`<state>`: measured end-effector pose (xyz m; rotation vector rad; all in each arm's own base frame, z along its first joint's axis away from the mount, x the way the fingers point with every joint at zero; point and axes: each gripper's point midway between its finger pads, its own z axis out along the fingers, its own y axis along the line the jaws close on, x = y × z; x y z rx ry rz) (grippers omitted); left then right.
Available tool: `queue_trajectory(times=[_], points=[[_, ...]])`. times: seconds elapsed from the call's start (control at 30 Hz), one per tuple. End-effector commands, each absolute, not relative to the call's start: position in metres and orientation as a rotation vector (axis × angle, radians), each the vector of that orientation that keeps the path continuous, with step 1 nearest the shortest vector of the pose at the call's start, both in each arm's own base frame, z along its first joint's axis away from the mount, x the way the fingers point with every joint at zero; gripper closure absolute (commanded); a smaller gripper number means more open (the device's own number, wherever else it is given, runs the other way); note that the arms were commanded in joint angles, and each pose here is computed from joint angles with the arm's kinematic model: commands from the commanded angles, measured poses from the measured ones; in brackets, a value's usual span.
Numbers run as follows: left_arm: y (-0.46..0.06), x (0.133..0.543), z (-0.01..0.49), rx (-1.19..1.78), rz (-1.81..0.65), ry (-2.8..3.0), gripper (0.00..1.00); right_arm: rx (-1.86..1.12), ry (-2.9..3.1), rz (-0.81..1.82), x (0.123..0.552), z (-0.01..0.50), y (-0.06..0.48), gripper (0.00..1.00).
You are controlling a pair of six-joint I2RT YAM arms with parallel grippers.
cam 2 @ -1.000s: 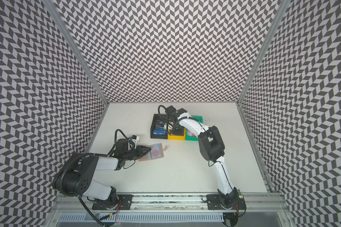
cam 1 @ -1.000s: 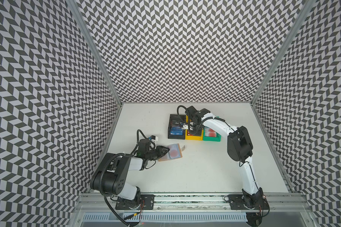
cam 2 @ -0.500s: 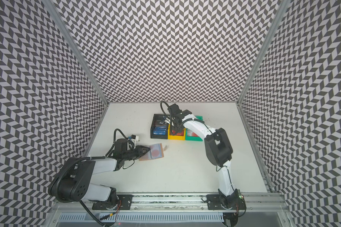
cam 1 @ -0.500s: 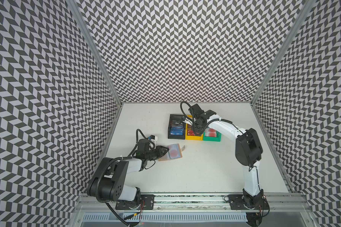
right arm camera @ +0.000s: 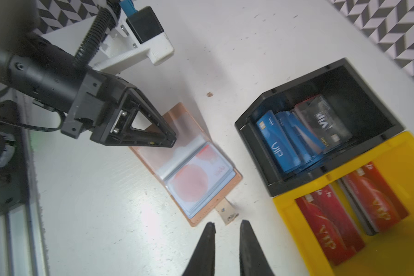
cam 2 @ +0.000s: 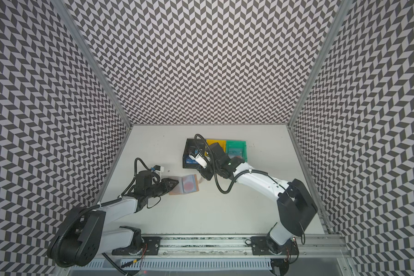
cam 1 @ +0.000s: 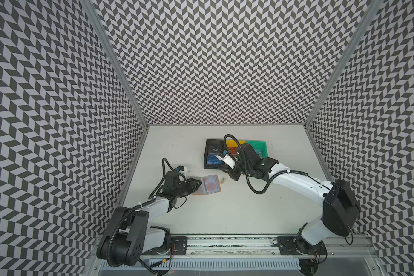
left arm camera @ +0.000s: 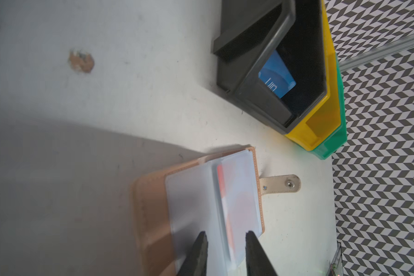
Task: Take the credit cards out of the card holder
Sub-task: Place the credit card in the storage box, then flip over the card slot on the card holder.
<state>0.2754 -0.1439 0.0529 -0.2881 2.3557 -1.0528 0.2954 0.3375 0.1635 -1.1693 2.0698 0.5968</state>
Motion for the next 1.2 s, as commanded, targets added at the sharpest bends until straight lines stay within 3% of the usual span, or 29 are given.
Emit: queue_trajectory(times=[0.0, 0.53, 1.17], points=[[-0.136, 0.268, 0.041, -0.313, -1.003, 2.383, 0.71, -1.051, 2.041, 0.817, 0.290, 0.178, 0.358, 0.82], [-0.128, 0.257, 0.015, -0.352, -0.944, 2.438, 0.71, -0.957, 2.329, 0.969, 0.285, 0.066, 0.379, 0.98], [-0.128, 0.255, 0.003, -0.354, -0.923, 2.471, 0.73, -0.984, 2.367, 0.984, 0.287, 0.042, 0.392, 1.00]])
